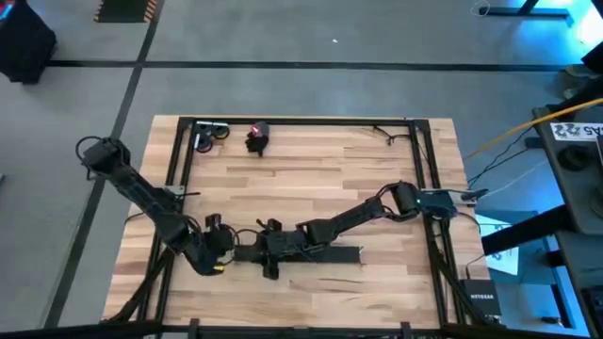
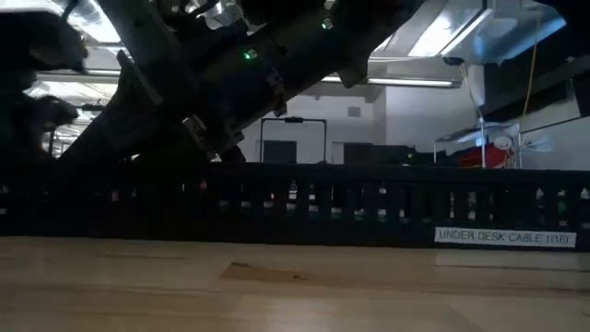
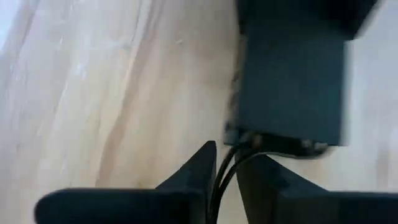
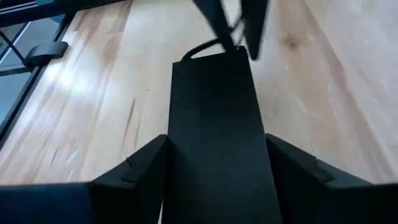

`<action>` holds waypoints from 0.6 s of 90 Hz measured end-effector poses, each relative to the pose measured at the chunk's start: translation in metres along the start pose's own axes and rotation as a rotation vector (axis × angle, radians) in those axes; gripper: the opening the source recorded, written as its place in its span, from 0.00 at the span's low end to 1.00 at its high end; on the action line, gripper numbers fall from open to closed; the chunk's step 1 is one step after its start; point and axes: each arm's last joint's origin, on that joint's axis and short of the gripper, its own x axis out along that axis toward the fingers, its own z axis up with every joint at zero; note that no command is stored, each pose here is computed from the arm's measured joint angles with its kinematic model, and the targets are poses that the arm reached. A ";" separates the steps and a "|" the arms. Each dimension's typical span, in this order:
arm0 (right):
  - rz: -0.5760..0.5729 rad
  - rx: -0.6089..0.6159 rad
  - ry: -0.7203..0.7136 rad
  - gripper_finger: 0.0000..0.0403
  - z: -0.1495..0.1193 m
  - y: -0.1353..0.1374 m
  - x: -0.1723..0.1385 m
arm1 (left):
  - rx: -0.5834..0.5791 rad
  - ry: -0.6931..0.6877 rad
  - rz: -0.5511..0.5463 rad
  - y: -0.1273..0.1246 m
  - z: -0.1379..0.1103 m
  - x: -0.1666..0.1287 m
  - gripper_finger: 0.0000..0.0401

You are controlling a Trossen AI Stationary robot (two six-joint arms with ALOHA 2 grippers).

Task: Ziptie cables
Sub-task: Close the black cable duct

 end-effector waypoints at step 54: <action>-0.006 -0.010 -0.003 0.55 0.000 0.000 0.000 | 0.050 -0.097 0.019 0.004 0.002 0.008 0.00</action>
